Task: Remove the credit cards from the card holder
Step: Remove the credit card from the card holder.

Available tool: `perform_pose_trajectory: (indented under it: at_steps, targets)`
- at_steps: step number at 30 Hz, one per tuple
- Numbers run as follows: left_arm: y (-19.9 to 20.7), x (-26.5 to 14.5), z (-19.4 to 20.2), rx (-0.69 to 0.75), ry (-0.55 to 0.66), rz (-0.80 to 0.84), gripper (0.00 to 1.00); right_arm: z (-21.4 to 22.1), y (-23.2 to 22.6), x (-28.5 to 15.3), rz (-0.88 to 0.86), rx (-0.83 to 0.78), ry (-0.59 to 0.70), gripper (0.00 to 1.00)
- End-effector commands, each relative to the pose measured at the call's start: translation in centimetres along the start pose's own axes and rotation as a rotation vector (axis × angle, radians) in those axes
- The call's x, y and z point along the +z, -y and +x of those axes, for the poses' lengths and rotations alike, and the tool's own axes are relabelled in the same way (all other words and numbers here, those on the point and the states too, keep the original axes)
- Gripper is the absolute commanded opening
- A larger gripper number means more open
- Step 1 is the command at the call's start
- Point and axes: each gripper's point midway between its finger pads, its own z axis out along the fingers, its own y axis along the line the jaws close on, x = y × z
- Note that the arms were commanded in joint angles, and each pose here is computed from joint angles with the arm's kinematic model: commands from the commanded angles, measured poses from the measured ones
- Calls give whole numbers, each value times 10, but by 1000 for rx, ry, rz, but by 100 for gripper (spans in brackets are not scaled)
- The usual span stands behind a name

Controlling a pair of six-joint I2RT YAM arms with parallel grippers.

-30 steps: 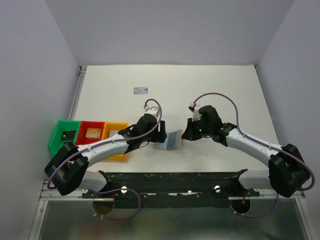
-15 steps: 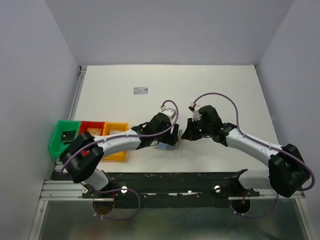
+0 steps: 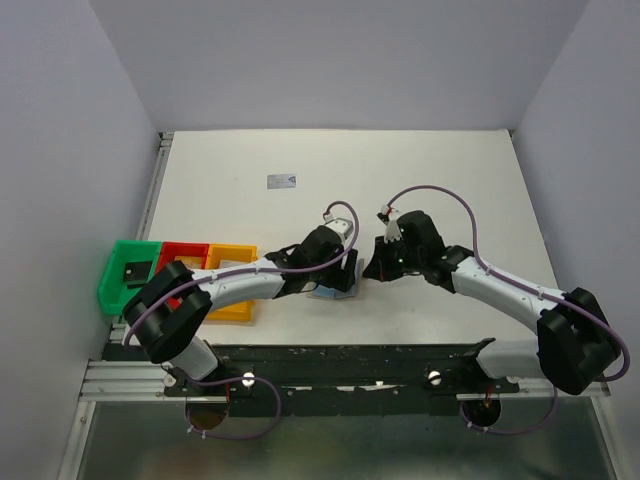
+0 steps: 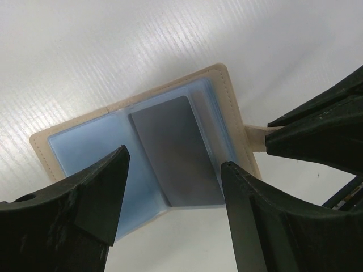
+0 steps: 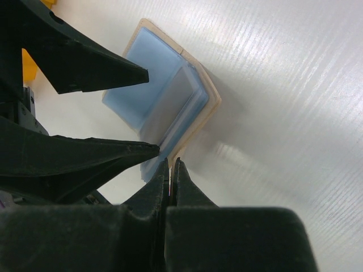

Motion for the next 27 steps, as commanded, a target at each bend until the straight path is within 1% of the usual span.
perform_pose_trajectory:
  at_steps: [1, 9, 12, 20, 27]
  targets:
    - [11, 6, 2, 15, -32, 44, 79, -4, -3, -3, -10, -17, 3, 0]
    - [9, 12, 10, 14, -67, 41, 78, -6, -2, -3, -7, -15, 6, 0]
    - [2, 13, 13, 5, -82, 0, 77, -4, -2, -3, -6, -19, 2, 0]
    - [-23, 2, 8, -42, -26, -146, 73, -4, 0, -3, 4, -22, 4, 0]
    - [-31, -10, 2, -76, 30, -190, 72, -3, 2, -4, 10, -30, 1, 0]
